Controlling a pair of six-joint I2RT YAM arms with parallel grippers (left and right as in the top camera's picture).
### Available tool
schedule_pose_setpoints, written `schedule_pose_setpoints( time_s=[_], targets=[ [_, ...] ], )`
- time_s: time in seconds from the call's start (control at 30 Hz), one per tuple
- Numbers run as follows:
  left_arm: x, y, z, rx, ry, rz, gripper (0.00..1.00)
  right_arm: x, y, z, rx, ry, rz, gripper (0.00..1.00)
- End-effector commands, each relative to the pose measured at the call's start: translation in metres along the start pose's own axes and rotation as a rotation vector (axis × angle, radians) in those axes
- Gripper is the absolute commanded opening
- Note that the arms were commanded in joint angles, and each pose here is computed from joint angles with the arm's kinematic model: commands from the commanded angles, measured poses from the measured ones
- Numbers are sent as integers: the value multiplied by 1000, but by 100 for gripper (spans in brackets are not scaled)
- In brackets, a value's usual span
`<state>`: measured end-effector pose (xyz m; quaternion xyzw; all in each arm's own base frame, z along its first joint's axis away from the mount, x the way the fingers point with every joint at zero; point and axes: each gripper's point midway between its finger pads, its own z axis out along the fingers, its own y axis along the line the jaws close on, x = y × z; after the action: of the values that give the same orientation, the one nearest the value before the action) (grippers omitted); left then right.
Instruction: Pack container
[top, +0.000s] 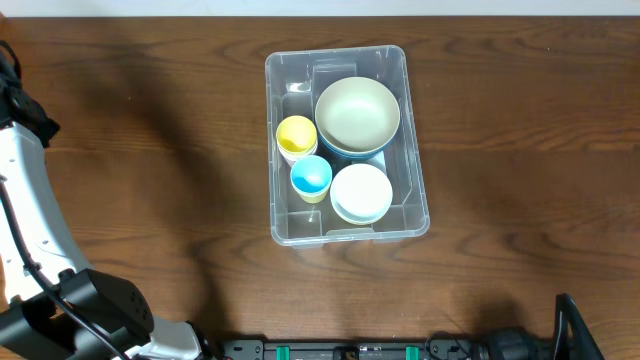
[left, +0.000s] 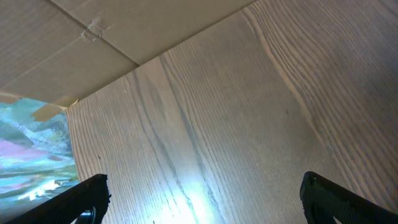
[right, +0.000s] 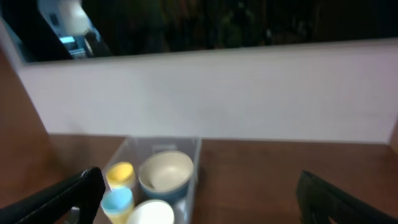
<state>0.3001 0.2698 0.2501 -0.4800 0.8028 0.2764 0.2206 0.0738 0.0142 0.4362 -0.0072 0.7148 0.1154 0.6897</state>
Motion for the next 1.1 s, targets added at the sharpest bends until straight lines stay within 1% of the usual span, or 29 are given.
schedule_pose_setpoints(
  time_s=[0.0,0.1,0.23,0.3,0.5,0.7,0.93,1.07],
  targets=[
    [-1,3,2,-22,-3,6,98,7,-13,3,81,31,-15,99],
    [-1,3,2,-22,-3,6,98,10,-19,2,115,43,-15,99],
    [-1,3,2,-22,-3,6,98,18,-17,-1,99,77,-16,99],
    [-1,3,2,-22,-3,6,98,18,-16,-7,97,69,-16,99],
    [-1,3,2,-22,-3,6,98,4,-13,-53,73,-123,-37,99],
    [-1,3,2,-22,-3,6,98,10,-13,-89,60,-224,-49,99],
    [-1,3,2,-22,-3,6,98,28,-15,-98,61,-196,-66,99],
    [-1,3,2,-22,-3,6,98,34,-5,-97,2,-171,-113,99]
  ],
)
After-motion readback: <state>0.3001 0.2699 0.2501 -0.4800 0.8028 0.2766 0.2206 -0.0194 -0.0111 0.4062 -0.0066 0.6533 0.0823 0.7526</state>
